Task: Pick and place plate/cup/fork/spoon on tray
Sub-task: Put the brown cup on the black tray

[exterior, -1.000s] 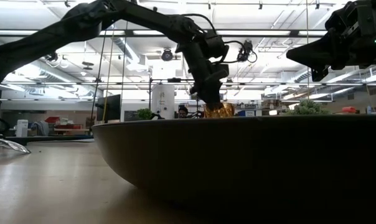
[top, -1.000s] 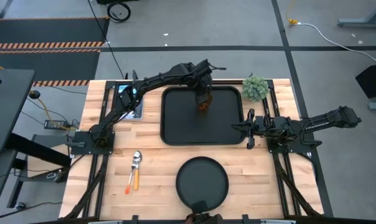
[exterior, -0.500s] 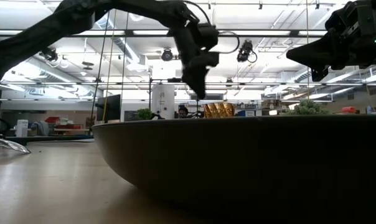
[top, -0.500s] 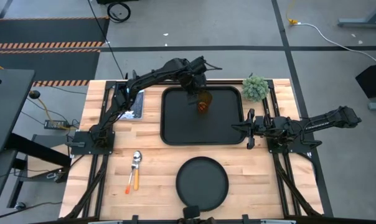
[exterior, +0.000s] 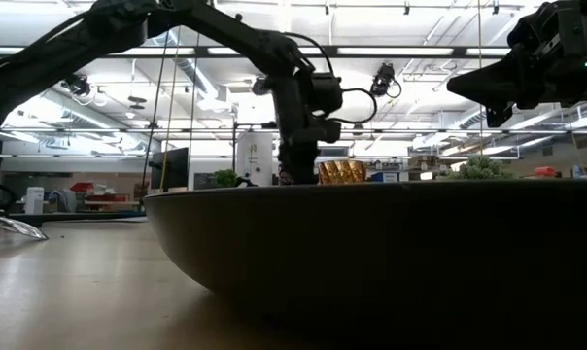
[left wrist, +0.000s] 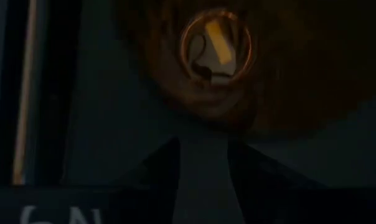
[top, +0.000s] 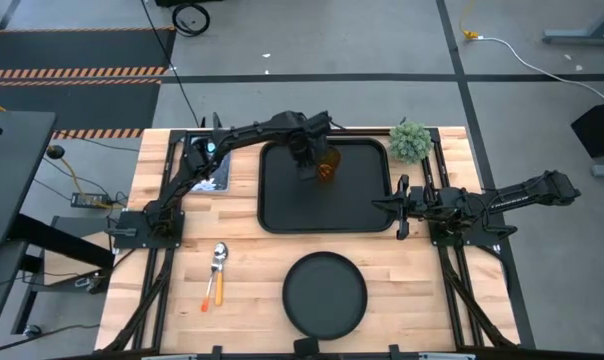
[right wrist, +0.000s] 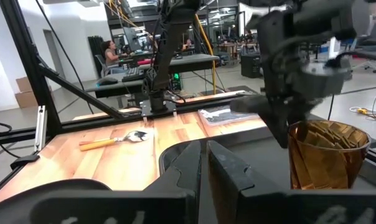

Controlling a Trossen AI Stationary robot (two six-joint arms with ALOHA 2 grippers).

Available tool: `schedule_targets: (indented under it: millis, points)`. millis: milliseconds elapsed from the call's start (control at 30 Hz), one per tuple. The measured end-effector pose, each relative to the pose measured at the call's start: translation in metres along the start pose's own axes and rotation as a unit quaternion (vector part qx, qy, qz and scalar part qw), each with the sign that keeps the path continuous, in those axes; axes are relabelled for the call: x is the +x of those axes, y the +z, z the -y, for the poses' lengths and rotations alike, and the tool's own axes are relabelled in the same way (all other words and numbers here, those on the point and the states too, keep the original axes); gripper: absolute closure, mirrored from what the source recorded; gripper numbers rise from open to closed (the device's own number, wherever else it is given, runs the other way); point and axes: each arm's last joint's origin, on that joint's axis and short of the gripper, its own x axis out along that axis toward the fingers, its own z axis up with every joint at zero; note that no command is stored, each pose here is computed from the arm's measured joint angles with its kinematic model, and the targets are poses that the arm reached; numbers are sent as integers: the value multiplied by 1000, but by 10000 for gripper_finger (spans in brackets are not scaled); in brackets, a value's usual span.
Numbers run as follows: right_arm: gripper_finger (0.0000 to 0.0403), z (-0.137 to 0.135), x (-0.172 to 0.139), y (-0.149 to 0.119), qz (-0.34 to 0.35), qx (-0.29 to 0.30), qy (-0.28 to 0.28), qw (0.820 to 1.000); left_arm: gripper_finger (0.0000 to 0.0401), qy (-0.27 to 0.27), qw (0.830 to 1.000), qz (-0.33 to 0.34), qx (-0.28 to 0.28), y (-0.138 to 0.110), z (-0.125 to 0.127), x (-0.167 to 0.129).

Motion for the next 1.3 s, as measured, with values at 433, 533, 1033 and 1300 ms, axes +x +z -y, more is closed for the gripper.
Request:
schedule_targets:
  millis: [433,533,1033,1300]
  points:
    - [369,0,0,0,0,0,0,1000,260,33,995,90,18,14,24,26]
    - [369,0,0,0,0,0,0,1000,260,46,993,103,19,17,25,25]
    - [369,0,0,0,0,0,0,1000,311,118,988,100,24,24,38,17]
    - [369,0,0,0,0,0,0,1000,355,114,988,106,12,29,54,10]
